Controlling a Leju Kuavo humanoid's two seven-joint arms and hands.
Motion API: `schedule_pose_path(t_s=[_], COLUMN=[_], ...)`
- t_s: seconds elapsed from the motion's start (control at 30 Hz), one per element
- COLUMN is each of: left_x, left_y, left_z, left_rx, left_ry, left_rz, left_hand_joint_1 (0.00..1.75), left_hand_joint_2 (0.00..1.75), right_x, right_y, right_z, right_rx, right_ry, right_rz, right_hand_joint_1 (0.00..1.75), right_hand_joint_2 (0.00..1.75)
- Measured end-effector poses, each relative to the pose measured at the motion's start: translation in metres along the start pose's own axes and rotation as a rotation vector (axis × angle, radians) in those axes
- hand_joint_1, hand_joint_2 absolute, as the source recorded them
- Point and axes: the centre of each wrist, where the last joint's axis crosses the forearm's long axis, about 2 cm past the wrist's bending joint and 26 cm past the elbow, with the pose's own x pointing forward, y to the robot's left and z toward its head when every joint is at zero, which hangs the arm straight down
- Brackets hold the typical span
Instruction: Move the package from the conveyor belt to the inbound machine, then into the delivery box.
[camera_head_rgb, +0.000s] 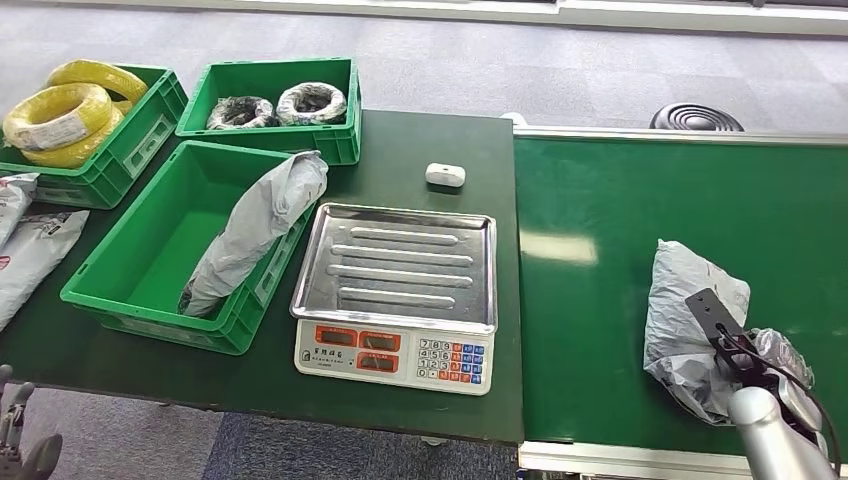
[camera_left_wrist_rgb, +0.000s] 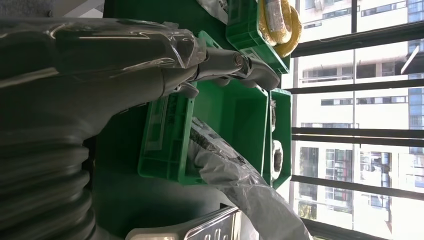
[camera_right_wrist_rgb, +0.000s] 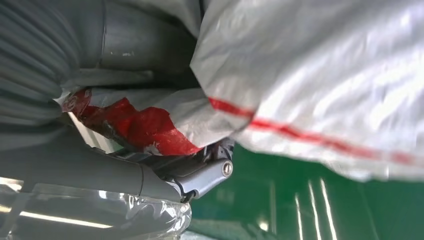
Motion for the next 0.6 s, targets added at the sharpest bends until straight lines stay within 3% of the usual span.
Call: schedule_pose_path(t_s=[0.2,0.4,0.6], left_x=[0.001,-0.001,-0.002], left_y=[-0.001,-0.005,-0.006], left_z=[0.000,-0.005,-0.007], left_rx=[-0.002,0.000,-0.004], left_ry=[-0.002,-0.032,-0.041], left_rz=[0.001,0.007,0.008], left_hand_joint_1=[0.00,0.00,0.00], left_hand_joint_2=[1.75,1.75,1.75], right_x=[0.006,0.023,0.040], right_y=[-0.015,-0.036,-0.043], right_z=[0.015,0.037,0.050], right_rx=[-0.217,-0.498,-0.552], right_ry=[-0.174,-0.527,-0.616], right_rz=[-0.203,-0.532,-0.632], right_hand_joint_1=[1.75,1.75,1.75], right_hand_joint_2=[1.75,1.75,1.75])
